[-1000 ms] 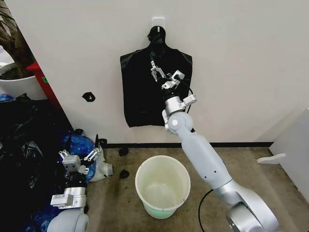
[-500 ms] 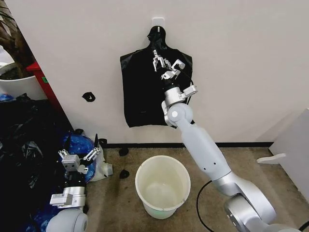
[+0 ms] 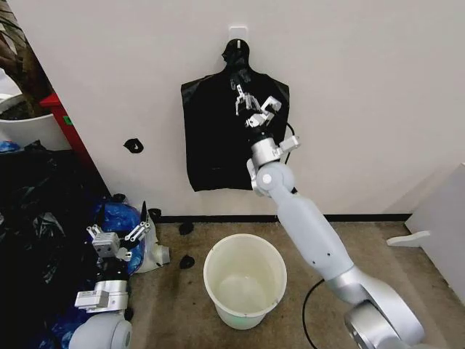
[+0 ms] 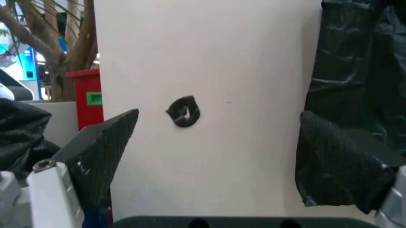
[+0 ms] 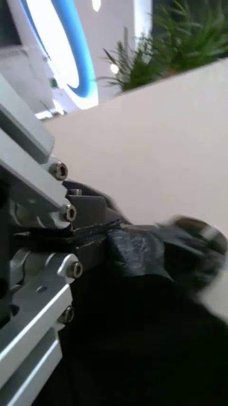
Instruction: Place the garbage bag over the trash bin.
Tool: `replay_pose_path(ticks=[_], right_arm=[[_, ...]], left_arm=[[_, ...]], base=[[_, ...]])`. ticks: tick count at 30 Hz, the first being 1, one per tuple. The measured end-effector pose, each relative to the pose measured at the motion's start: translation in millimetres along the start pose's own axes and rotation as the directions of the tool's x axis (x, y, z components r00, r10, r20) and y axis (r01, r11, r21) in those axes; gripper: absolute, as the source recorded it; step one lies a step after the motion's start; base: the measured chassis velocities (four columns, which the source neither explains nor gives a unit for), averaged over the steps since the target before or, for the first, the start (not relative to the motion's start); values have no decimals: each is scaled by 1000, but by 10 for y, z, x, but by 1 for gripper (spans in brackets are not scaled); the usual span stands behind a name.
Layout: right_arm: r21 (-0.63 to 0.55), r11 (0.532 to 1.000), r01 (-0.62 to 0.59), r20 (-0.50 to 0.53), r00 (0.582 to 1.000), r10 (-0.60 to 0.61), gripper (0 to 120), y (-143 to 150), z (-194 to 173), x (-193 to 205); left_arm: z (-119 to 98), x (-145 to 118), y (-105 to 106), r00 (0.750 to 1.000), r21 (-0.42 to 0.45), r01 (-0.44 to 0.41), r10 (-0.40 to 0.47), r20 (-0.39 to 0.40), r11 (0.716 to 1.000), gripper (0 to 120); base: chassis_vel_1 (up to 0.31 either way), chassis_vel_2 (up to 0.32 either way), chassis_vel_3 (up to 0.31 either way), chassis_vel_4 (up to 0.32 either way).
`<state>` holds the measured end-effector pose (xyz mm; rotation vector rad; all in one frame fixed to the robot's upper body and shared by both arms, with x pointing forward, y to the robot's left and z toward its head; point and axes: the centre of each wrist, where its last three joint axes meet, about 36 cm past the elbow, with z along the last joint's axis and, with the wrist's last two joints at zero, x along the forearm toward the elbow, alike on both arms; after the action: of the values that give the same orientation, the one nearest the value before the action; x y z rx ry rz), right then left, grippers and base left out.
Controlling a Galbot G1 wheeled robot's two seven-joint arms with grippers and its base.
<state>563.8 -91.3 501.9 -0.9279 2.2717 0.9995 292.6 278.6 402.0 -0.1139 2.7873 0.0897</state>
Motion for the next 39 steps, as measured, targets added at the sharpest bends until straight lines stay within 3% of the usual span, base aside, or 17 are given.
replay_pose_path(ticks=[2, 16, 22, 39], right_arm=[[0, 1000, 4, -9, 1000, -4, 0, 32, 13, 71], [15, 1000, 18, -236, 972, -14, 0, 533, 356, 1868], [59, 995, 86, -290, 955, -66, 0, 566, 375, 2239], [135, 966, 219, -364, 918, -158, 0, 341, 526, 2594]], left_arm=[[-4, 1, 2, 1000, -1, 1, -1, 1, 1000, 100], [-130, 79, -38, 1000, -1, -1, 1, 21, 1000, 100], [-170, 104, -69, 1000, -3, -6, 6, 28, 1000, 100], [-154, 86, -37, 999, -4, -8, 8, 31, 1000, 100]], base=[[0, 0, 0, 0], [0, 0, 0, 0], [0, 0, 0, 0], [0, 0, 0, 0]])
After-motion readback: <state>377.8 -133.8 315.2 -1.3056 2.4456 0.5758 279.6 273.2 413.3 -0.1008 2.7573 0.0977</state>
